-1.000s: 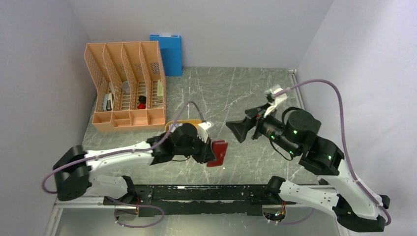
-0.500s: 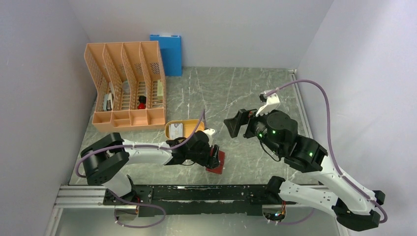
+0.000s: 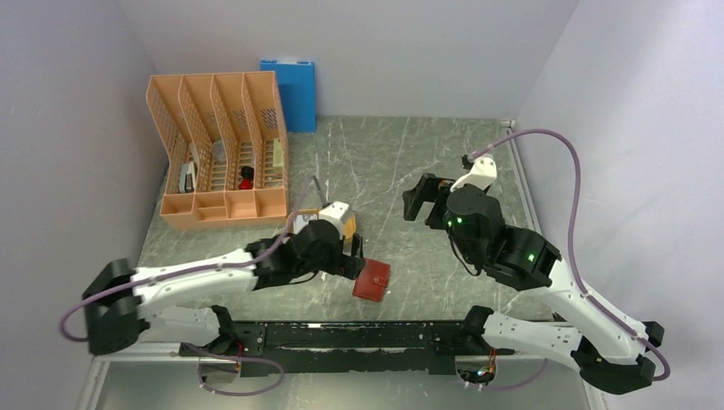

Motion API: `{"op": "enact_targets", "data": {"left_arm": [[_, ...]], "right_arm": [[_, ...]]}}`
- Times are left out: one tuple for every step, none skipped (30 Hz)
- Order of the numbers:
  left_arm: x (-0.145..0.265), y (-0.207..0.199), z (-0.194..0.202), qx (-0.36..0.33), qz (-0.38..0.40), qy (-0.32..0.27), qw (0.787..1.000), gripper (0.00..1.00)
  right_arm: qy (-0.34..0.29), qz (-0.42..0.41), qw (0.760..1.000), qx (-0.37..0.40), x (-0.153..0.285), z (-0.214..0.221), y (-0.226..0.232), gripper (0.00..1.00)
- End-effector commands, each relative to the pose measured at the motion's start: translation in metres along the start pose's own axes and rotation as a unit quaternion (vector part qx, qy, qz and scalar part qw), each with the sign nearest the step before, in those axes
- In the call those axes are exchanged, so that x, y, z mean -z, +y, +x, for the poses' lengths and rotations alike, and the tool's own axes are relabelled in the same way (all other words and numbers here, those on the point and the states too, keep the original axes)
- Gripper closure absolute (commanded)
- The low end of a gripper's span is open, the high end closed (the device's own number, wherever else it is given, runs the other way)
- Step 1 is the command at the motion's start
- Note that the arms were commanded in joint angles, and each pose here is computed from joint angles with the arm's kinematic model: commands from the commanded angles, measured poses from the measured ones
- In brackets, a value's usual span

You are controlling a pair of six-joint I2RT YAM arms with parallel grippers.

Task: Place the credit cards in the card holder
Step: Reset both arms

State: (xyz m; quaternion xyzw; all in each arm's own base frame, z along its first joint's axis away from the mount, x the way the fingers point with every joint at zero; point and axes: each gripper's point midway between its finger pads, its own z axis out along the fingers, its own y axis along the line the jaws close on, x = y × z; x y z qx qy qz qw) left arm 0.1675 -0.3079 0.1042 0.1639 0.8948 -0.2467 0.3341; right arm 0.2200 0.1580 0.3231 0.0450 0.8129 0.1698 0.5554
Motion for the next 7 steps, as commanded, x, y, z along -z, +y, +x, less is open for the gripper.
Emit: {"op": "enact_targets", "data": {"left_arm": [[0.062,-0.008,-0.067,0.0,0.002,-0.107,0.994,0.01],[0.074,-0.008,-0.077,0.001,0.005,-0.127,0.992,0.01],[0.087,-0.007,-0.088,0.003,0.007,-0.148,0.989,0.01],[0.099,-0.006,-0.097,0.005,0.009,-0.167,0.986,0.01],[0.109,-0.003,-0.104,0.005,0.007,-0.186,0.983,0.01],[0.117,-0.001,-0.11,0.005,0.007,-0.2,0.98,0.01],[0.124,0.002,-0.114,0.006,0.003,-0.213,0.977,0.01]], "right_arm": [[-0.061,0.006,0.998,-0.022,0.013,-0.033,-0.008,0.0],[-0.07,0.0,0.997,-0.024,0.015,-0.038,-0.008,0.0],[-0.077,-0.008,0.997,-0.022,0.017,-0.042,-0.007,0.0],[-0.083,-0.019,0.996,-0.016,0.019,-0.044,-0.005,0.0],[-0.089,-0.029,0.996,-0.01,0.022,-0.047,-0.004,0.0],[-0.09,-0.04,0.995,-0.008,0.024,-0.048,-0.001,0.0],[-0.093,-0.043,0.995,-0.007,0.024,-0.05,0.0,0.0]]}}
